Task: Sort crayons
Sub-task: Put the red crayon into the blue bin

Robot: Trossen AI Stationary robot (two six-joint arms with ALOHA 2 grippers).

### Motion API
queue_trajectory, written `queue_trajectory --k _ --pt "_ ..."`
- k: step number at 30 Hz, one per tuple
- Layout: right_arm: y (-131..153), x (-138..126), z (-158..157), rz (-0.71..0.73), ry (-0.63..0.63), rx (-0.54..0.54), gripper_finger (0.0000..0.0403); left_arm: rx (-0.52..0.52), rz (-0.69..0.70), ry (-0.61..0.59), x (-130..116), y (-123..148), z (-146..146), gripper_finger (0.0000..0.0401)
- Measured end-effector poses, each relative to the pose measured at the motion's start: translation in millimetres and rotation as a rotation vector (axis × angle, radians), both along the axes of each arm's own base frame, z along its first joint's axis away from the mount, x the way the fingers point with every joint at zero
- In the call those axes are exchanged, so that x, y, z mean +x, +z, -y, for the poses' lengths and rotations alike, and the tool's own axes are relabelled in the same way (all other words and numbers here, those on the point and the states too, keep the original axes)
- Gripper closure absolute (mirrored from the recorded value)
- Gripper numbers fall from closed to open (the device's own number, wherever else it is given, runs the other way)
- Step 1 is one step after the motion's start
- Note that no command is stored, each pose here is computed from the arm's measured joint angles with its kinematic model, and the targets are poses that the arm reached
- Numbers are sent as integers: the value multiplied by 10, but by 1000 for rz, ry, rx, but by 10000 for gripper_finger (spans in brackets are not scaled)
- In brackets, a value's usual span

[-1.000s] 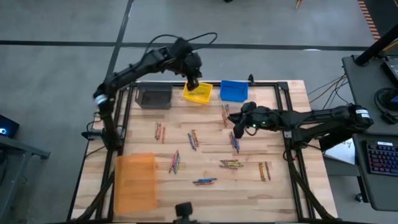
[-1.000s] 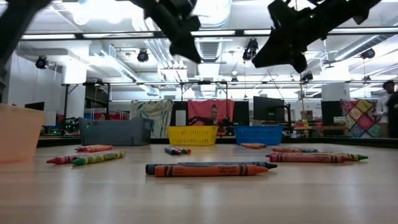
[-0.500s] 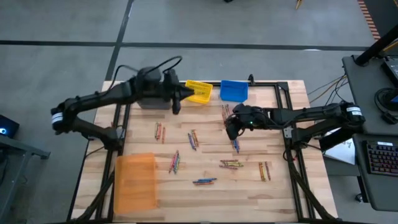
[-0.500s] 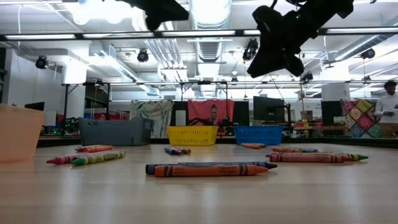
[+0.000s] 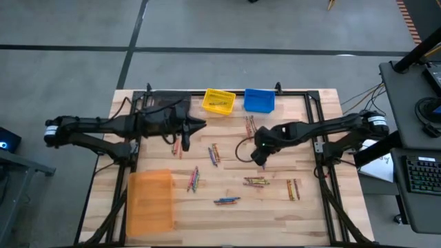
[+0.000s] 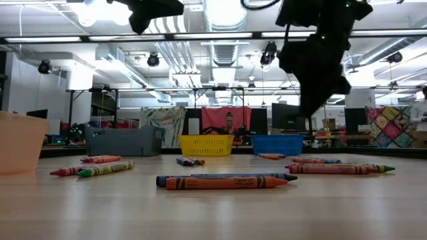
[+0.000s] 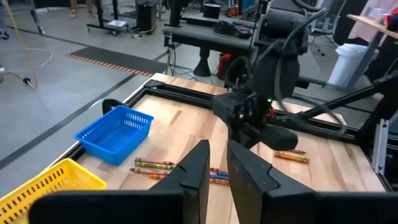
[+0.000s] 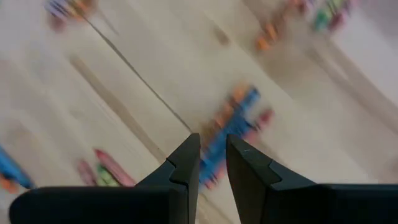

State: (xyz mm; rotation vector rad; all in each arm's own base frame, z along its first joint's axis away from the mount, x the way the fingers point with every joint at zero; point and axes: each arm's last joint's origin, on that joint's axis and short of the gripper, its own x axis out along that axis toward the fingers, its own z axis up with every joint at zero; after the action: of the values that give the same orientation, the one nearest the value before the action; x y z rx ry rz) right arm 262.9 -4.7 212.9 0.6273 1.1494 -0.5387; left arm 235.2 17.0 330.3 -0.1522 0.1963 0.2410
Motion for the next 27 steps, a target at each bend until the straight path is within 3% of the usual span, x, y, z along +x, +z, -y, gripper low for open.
queue_trajectory --k 10,20,27 --pt "26 -97 -270 -307 -35 52 335 66 -13 -28 -19 3 37 363" --pt "-98 -454 -713 -445 -93 286 335 136 -29 -40 -8 -3 34 363" --pt "-131 -743 -969 -502 -188 313 335 195 -38 44 -13 7 6 363"
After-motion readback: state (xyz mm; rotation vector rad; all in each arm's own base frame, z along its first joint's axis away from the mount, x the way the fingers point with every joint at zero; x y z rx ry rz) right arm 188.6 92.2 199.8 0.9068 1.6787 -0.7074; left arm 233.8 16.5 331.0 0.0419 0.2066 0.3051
